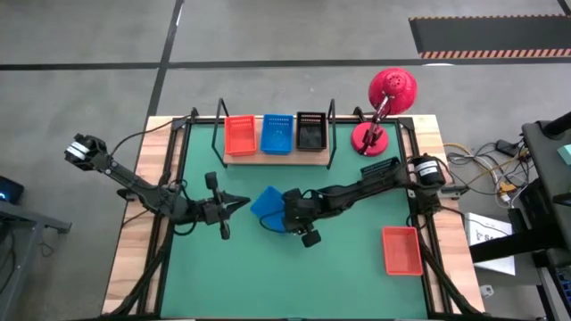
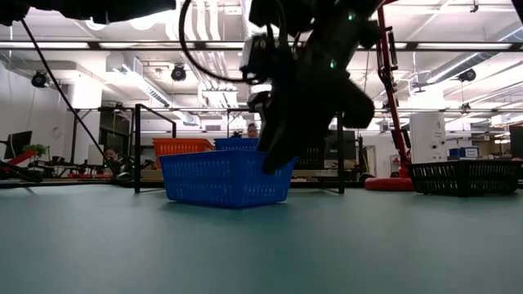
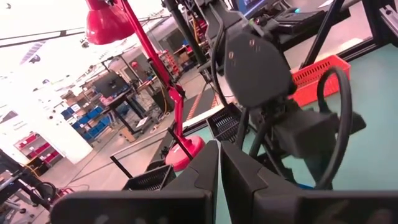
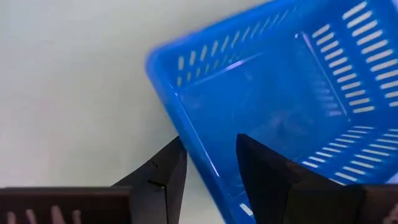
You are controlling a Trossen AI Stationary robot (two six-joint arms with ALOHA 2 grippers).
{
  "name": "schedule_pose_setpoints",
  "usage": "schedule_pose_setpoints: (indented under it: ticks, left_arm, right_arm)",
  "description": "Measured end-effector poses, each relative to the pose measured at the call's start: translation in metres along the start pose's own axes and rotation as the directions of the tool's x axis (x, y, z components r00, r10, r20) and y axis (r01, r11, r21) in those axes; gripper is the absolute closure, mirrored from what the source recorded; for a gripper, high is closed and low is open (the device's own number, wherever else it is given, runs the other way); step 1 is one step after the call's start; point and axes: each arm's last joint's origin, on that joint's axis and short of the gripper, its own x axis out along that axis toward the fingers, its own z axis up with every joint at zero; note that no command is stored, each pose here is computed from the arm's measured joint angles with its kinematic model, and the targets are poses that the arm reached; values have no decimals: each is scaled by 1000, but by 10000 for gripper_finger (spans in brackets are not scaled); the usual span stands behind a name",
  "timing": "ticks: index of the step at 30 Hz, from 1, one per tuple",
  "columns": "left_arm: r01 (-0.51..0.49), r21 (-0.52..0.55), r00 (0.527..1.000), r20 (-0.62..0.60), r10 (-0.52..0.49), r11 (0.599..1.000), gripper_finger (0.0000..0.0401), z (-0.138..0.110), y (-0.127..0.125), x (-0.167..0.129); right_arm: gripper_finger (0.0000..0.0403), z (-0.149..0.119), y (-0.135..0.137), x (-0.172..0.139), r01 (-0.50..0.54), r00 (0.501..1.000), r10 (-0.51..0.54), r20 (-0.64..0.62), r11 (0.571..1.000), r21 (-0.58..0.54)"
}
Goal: Stack baskets on shelf by color
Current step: Stack the blue basket on top of the blue baskets on the shelf
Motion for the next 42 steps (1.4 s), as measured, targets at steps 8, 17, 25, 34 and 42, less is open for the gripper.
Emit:
schedule_pose_setpoints:
  ticks: [8,17,25,34,42]
  left_arm:
    - [0,7,1000,0,0,1000,400,0,0,0]
    - [2,24,1000,-6,-2,1000,400,-2,-1,0]
    - [-19,35,1000,-21,20,999,400,-4,0,-1]
    - [-86,37,994,-60,88,996,400,-5,2,-1]
    - [-206,50,969,-131,211,977,400,-7,5,-2]
  right_arm:
    - [327,-3,-1,17,-5,1000,4,-22,998,-69]
    - [390,21,5,1,5,999,-4,50,1000,-10]
    - [391,48,5,-24,76,997,-77,23,996,40]
    - [391,65,-17,-54,281,958,-277,-68,958,54]
    - [391,66,-67,-75,361,932,-356,-60,925,116]
